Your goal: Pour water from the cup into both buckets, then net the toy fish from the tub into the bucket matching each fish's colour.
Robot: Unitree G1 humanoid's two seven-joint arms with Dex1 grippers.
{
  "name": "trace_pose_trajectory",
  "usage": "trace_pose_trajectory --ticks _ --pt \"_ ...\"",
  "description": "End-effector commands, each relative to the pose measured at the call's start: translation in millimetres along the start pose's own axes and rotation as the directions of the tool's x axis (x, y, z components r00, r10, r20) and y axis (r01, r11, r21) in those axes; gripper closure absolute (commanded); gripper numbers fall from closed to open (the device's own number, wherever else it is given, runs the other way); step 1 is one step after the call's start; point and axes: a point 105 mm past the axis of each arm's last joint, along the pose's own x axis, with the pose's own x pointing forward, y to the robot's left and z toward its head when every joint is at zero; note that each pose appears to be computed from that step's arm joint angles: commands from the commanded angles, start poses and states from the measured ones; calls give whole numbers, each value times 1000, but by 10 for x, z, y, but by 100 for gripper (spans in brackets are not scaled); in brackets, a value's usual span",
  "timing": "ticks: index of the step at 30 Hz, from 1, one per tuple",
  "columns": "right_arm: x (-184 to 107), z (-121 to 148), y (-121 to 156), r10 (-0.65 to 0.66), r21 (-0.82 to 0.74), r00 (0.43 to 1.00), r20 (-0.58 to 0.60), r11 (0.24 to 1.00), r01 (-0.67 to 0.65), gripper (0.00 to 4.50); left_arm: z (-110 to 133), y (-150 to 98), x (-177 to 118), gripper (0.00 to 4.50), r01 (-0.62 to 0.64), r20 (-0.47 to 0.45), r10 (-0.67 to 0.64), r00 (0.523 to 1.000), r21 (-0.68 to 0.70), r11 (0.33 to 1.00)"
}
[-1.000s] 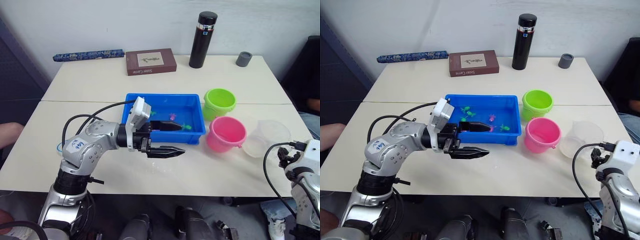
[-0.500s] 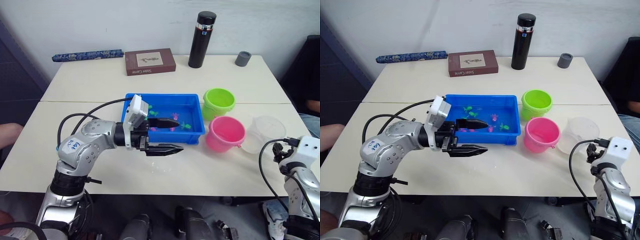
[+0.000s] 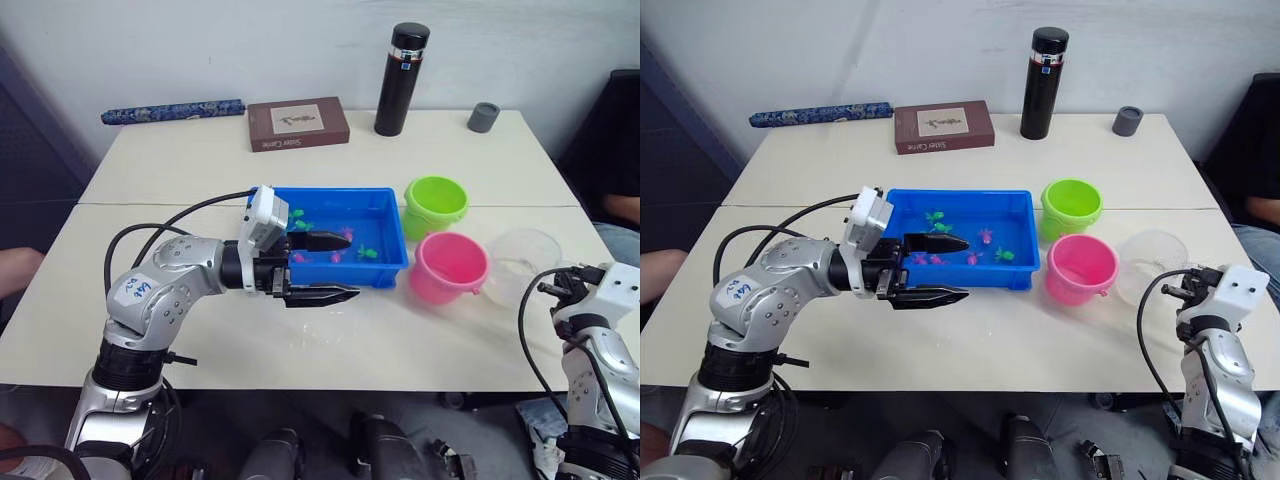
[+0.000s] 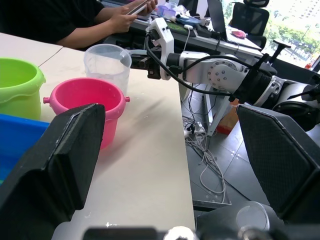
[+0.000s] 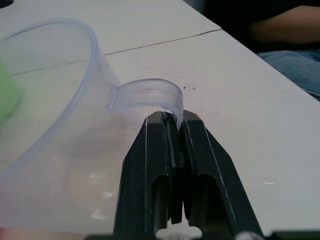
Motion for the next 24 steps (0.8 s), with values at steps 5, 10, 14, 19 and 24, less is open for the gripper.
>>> trace_pose_trajectory --ticks 5,10,14,19,24 --pt "-122 428 -148 -42 77 988 145 997 31 449 83 17 12 0 20 14 -21 1000 35 999" --pt "-228 772 -97 9 -39 978 208 999 -1 449 45 73 33 0 16 4 -16 1000 34 999" --pt "-265 902 13 64 -158 973 221 987 -29 449 17 111 55 0 12 -3 -11 1000 37 999" --pt "-250 1018 217 138 -408 964 227 912 -35 449 -11 143 87 0 9 -10 -8 1000 50 999" --pt "-221 1071 373 187 -557 956 226 830 -31 449 -19 141 96 0 11 -11 -10 1000 57 998"
